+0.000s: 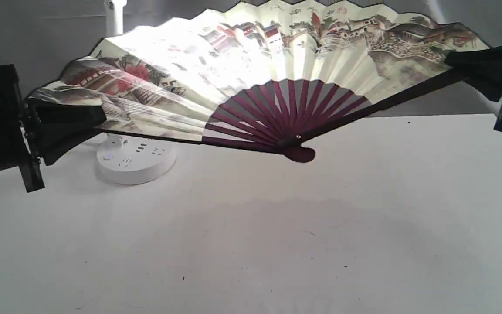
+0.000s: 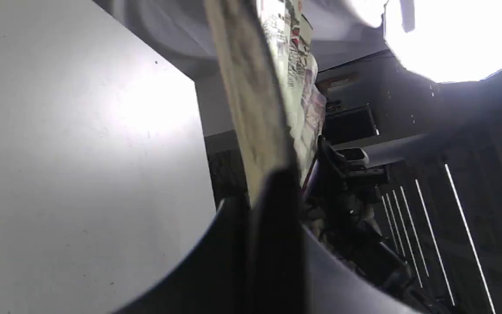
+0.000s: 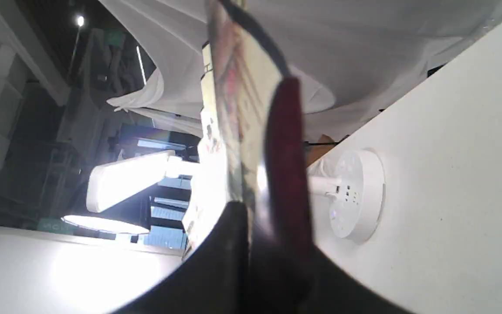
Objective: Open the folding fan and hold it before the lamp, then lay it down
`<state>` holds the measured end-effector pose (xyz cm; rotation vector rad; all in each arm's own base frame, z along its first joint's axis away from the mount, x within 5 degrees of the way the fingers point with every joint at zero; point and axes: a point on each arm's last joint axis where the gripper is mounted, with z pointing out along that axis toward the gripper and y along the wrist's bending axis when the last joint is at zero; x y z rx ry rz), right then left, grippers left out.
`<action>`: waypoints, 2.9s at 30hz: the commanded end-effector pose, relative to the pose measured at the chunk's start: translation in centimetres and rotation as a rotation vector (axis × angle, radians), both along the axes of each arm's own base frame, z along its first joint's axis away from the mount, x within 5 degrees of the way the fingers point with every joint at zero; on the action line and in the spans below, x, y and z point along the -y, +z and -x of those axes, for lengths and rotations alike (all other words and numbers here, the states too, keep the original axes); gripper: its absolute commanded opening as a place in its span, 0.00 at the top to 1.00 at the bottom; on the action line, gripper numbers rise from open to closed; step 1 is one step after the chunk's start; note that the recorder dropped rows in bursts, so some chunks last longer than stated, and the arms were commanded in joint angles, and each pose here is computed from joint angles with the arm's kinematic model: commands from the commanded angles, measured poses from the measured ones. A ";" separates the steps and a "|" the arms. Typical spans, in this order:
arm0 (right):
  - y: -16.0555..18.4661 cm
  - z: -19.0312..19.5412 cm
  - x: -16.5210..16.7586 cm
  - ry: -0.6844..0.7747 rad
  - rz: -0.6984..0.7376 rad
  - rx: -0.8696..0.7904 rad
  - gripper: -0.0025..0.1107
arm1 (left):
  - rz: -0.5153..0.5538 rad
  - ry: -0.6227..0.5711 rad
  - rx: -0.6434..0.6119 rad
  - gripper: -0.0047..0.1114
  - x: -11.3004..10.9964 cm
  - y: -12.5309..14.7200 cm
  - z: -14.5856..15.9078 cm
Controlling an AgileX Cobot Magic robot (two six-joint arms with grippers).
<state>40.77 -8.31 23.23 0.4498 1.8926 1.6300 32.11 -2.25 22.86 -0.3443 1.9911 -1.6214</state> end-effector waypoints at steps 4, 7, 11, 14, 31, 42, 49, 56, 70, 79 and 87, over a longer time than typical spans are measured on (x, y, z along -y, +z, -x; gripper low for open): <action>-2.2 0.8 1.0 -0.084 0.082 -0.008 0.98 | -0.091 0.089 -0.080 0.96 -1.0 -1.4 0.3; -3.1 1.3 0.9 -0.091 0.092 -0.022 0.98 | -0.125 0.107 -0.107 0.96 -1.1 -2.5 0.8; -4.1 1.9 0.6 -0.087 0.094 -0.043 0.98 | -0.123 0.138 -0.115 0.96 -1.0 -3.6 1.7; -4.8 2.2 0.5 -0.095 0.106 -0.056 0.98 | -0.129 0.153 -0.130 0.96 -1.0 -4.5 2.4; -9.3 6.2 -0.1 -0.117 0.149 -0.093 0.98 | -0.117 0.117 -0.199 0.96 -0.3 -9.3 4.9; -11.6 8.9 -1.5 -0.109 0.152 -0.142 0.98 | -0.143 0.108 -0.244 0.96 -0.1 -12.2 6.2; -12.9 11.0 -2.5 -0.084 0.168 -0.167 0.98 | -0.151 0.076 -0.277 0.96 0.2 -13.2 7.1; -13.7 12.4 -3.2 -0.070 0.169 -0.193 0.98 | -0.145 0.060 -0.293 0.96 0.5 -13.5 8.4; -14.8 12.9 -3.0 -0.097 0.254 -0.266 0.98 | -0.171 0.024 -0.310 0.96 0.8 -13.9 9.4; -15.2 12.9 -2.8 -0.112 0.294 -0.294 0.98 | -0.239 0.022 -0.345 0.96 0.5 -14.5 9.7; -15.3 12.9 -2.7 -0.113 0.304 -0.296 0.98 | -0.234 0.050 -0.349 0.93 0.4 -14.5 9.5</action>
